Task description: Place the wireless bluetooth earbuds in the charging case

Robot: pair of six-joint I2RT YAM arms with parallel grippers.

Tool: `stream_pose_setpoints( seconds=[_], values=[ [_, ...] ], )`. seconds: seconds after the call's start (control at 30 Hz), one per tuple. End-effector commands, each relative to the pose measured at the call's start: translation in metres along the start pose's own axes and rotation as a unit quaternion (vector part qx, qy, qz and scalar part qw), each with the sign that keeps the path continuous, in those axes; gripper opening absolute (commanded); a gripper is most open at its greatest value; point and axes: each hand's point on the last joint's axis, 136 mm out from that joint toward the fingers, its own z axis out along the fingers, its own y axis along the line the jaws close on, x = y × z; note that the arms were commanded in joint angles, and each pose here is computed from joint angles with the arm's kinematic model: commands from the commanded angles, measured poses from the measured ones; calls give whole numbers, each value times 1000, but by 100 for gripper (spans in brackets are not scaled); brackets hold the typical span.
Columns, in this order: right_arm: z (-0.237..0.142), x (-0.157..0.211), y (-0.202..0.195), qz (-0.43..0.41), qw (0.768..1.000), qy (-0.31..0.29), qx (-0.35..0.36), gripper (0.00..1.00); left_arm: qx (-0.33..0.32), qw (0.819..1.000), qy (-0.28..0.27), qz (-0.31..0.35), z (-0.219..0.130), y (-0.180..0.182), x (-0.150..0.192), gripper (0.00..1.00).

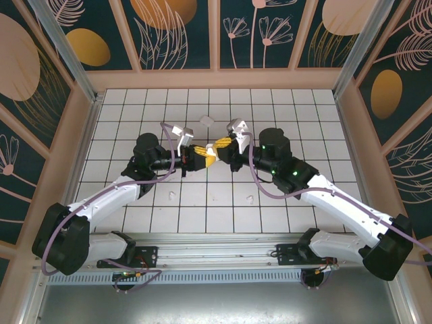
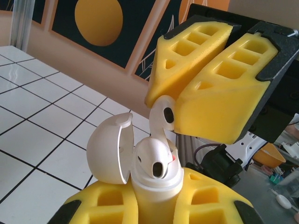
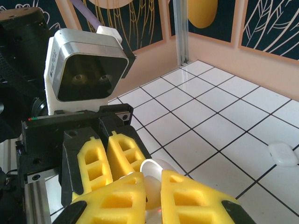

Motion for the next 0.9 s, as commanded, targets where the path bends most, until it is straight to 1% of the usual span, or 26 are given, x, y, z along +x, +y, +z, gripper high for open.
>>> stream_pose_setpoints(
  seconds=[0.0, 0.57, 0.87],
  values=[
    [1, 4, 8, 2, 1000, 5, -26, 12, -4, 1000, -18, 21, 1, 0, -18, 0],
    [8, 13, 24, 1, 997, 30, -73, 16, -17, 999, -26, 27, 1, 3, -24, 0],
    [7, 21, 25, 10, 997, 40, -70, 18, -31, 998, -34, 35, 0, 5, -29, 0]
  ],
)
